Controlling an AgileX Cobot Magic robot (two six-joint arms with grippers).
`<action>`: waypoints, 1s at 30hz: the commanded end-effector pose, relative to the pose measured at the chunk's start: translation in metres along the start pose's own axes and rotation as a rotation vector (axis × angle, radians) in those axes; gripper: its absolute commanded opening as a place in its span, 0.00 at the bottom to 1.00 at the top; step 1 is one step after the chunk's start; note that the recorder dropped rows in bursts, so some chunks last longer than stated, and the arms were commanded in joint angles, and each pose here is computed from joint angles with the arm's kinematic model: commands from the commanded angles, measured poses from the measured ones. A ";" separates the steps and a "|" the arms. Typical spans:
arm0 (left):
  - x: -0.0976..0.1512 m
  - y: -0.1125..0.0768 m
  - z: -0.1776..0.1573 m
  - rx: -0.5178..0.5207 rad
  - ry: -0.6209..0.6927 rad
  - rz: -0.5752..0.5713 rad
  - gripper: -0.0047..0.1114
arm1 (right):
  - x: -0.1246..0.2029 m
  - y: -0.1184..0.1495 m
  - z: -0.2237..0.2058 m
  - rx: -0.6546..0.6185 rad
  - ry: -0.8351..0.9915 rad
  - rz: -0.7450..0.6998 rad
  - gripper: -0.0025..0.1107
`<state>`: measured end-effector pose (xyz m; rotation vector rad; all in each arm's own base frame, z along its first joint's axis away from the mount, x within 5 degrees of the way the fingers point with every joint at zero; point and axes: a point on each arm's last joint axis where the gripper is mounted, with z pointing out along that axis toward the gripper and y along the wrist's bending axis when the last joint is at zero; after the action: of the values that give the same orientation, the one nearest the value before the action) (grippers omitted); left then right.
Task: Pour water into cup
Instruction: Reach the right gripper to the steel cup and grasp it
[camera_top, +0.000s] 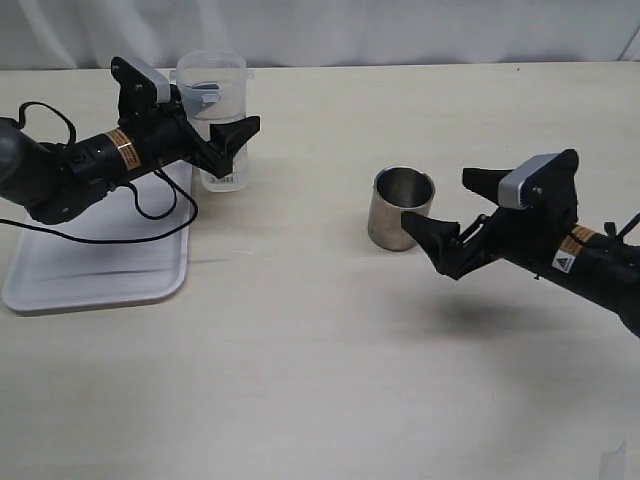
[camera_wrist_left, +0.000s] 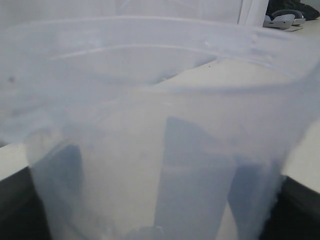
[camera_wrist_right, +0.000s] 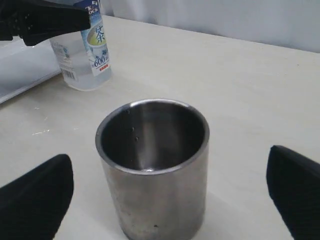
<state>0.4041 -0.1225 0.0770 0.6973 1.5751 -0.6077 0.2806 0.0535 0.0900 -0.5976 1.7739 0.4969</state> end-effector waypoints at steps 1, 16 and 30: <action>0.004 -0.001 0.000 0.006 0.052 0.006 0.04 | 0.009 -0.001 0.014 -0.110 -0.005 -0.043 0.89; 0.004 -0.001 0.000 0.006 0.052 0.006 0.04 | 0.034 -0.022 0.049 -0.131 0.002 -0.045 0.89; 0.004 -0.001 0.000 0.008 0.052 0.007 0.04 | 0.034 -0.017 0.075 -0.169 -0.024 -0.069 0.89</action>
<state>0.4041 -0.1225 0.0773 0.6976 1.5784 -0.6088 0.3353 0.0798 0.0340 -0.7734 1.7135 0.6060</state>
